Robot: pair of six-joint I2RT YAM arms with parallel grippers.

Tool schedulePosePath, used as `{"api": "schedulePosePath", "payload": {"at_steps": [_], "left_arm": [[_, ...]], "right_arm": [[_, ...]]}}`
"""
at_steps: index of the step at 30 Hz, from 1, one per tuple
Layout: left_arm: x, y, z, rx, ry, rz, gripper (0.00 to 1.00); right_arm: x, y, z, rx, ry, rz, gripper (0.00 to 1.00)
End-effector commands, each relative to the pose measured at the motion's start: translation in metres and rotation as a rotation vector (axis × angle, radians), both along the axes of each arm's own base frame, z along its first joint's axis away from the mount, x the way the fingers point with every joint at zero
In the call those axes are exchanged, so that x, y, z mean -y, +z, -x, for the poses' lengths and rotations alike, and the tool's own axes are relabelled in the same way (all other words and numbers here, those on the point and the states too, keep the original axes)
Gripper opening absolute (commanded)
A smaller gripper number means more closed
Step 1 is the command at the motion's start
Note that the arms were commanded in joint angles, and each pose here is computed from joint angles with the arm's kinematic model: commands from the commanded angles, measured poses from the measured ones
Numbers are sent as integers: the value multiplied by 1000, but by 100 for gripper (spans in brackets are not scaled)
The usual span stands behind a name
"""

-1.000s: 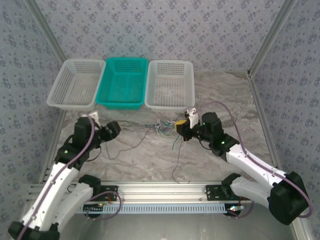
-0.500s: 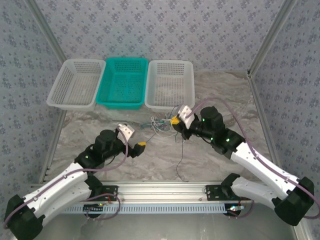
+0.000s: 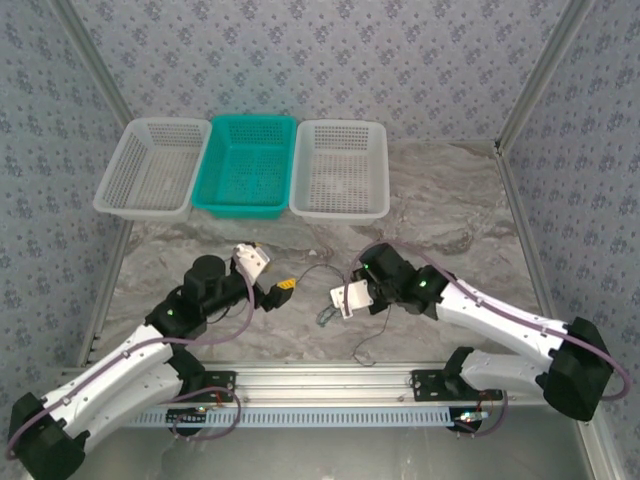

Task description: Untangle the cables

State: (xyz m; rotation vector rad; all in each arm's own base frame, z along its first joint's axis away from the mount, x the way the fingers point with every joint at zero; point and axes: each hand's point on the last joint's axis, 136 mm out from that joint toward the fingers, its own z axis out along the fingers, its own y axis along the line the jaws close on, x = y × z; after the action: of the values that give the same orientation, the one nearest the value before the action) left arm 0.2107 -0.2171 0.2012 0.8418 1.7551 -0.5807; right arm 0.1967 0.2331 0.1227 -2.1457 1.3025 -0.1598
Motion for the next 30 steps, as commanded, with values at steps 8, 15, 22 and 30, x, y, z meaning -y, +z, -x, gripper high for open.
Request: {"api": "schedulePosePath", "payload": {"at_steps": [8,15,22,30], "left_arm": [[12,-56,-26,-269,136,-65,92],[1,-105,-50,-394,210,-453,82],[-6,-98,-48,-478,276,-488,81],[-69,-110,-12,-734,534,-757,83]], "right_arm": [[33,-34,35,-47,11,145,0],[29,-17,41,-36,25,57,0],[33,-19,44,-55,26,76,0],[29,-19,44,-52,44,62,0]]}}
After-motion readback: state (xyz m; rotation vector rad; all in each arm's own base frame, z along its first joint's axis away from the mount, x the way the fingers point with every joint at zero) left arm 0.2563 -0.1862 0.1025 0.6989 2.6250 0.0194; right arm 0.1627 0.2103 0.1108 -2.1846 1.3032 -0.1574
